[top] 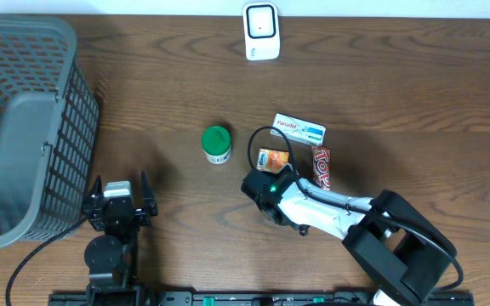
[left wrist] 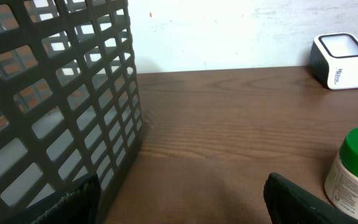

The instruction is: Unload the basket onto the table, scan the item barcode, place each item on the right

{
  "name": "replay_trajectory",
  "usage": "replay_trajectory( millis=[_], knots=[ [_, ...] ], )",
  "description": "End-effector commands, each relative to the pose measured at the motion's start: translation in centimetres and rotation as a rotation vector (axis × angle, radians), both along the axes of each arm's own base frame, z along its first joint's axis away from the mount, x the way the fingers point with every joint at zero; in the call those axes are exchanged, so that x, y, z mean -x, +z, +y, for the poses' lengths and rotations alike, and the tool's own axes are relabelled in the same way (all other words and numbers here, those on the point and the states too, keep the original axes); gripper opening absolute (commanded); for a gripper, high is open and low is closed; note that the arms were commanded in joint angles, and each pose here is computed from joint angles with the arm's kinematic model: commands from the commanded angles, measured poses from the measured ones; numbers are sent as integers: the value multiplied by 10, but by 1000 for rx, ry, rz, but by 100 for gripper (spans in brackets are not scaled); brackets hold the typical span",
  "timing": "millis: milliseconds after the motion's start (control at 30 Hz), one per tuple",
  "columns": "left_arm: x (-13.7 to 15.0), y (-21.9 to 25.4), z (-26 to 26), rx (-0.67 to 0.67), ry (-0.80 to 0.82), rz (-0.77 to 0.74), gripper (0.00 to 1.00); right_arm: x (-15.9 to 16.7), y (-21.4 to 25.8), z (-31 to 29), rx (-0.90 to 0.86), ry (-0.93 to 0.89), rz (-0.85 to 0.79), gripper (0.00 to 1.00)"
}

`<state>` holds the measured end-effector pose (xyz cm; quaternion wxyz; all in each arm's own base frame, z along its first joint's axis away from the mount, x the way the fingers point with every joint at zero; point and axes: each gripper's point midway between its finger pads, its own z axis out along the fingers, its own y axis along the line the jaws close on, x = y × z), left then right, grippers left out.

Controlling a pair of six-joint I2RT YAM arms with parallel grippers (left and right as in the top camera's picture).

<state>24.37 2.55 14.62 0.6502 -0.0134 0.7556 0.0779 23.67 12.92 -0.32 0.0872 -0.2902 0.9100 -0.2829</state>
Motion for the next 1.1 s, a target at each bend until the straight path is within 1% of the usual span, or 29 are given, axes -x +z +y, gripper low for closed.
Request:
replay_trajectory(
  millis=[0, 67, 167, 233, 267, 300, 400, 467, 567, 633, 767, 833, 967, 1067],
  knots=[
    [2, -18, 1, 9, 8, 60, 84, 10, -2, 23, -164, -58, 58, 1],
    [2, -17, 1, 9, 8, 59, 84, 14, 9, 40, -259, -54, 102, 1],
    [2, -17, 1, 9, 8, 59, 84, 27, 45, 86, -510, 2, 235, 1],
    [2, -18, 1, 9, 8, 60, 84, 36, 81, 112, -683, 60, 299, 1],
    [2, -17, 1, 9, 8, 59, 85, 38, 96, 120, -741, 78, 311, 1],
    [2, -17, 1, 9, 7, 59, 84, 43, 120, 130, -841, 105, 335, 1],
    [2, -18, 1, 9, 8, 60, 84, 62, 170, 145, -1073, 231, 413, 1],
    [2, -17, 1, 9, 8, 59, 84, 66, 182, 140, -1131, 223, 423, 1],
    [2, -17, 1, 9, 8, 59, 84, 65, 176, 129, -1179, 166, 462, 1],
    [2, -18, 1, 9, 8, 60, 84, 67, 164, 125, -1231, 117, 519, 1],
    [2, -17, 1, 9, 8, 59, 84, 70, 149, 125, -1383, 139, 611, 1],
    [2, -18, 1, 9, 8, 60, 84, 64, 131, 115, -1415, 80, 630, 1],
    [2, -17, 1, 9, 8, 59, 85, 48, 94, 86, -1402, -49, 627, 1],
    [2, -18, 1, 9, 8, 60, 84, 33, 69, 58, -1296, -154, 570, 1]
  ],
)
